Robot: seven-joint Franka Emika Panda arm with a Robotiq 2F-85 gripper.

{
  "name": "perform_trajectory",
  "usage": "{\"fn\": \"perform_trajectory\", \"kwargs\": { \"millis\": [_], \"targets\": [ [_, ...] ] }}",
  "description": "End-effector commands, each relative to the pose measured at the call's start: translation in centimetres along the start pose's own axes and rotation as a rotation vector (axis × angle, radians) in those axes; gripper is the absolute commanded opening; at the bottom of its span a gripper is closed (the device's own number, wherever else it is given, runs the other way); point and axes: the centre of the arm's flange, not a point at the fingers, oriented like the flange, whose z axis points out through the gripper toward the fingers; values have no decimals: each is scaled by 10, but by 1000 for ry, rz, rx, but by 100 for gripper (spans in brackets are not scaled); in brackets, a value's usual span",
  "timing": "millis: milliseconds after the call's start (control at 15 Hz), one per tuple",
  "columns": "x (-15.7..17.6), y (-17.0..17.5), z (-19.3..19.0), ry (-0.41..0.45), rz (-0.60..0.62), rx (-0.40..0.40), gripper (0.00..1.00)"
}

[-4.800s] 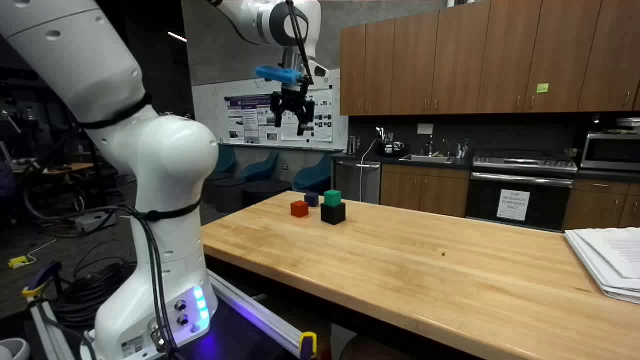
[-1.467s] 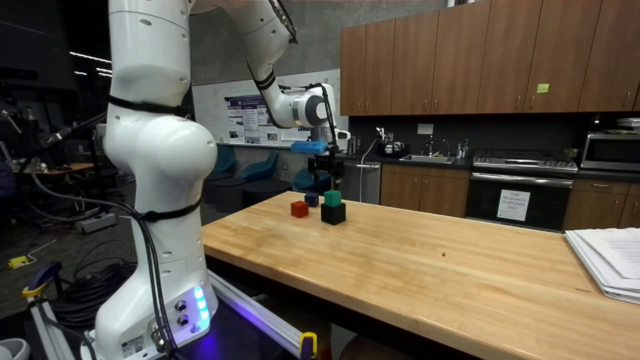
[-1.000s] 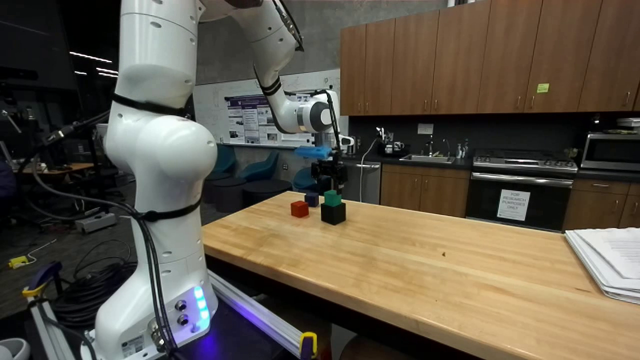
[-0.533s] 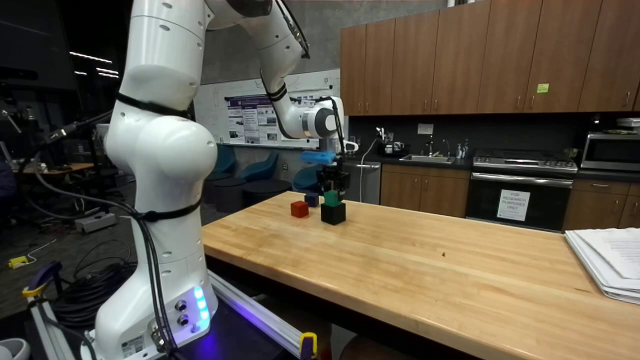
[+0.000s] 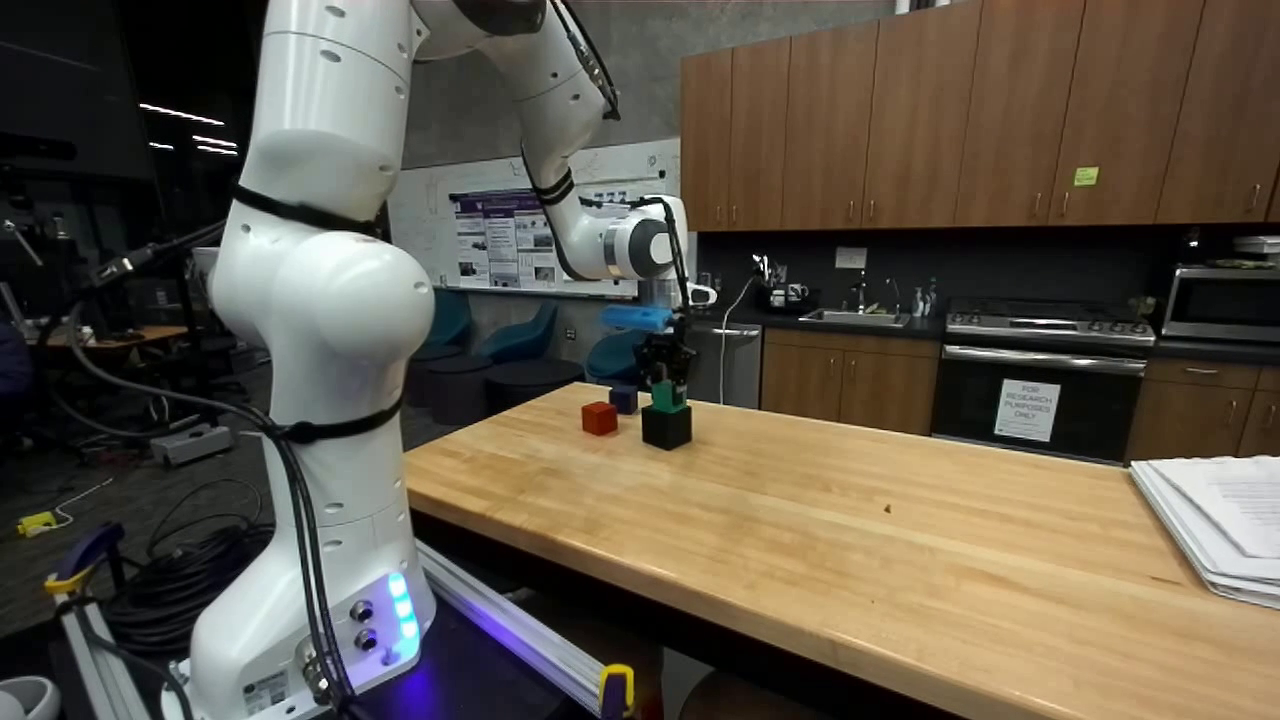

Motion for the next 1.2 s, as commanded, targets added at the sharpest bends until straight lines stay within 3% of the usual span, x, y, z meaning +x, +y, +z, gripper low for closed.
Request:
{"fn": "perform_trajectory", "kwargs": {
  "millis": [0,333,667,1133],
  "targets": [
    [-10,20,-21,25,21,10,24],
    [0,58,-32,40,103,22,24],
    [4,88,-17,32,151,13,24],
    [7,91,0,32,115,24,24]
  ]
}}
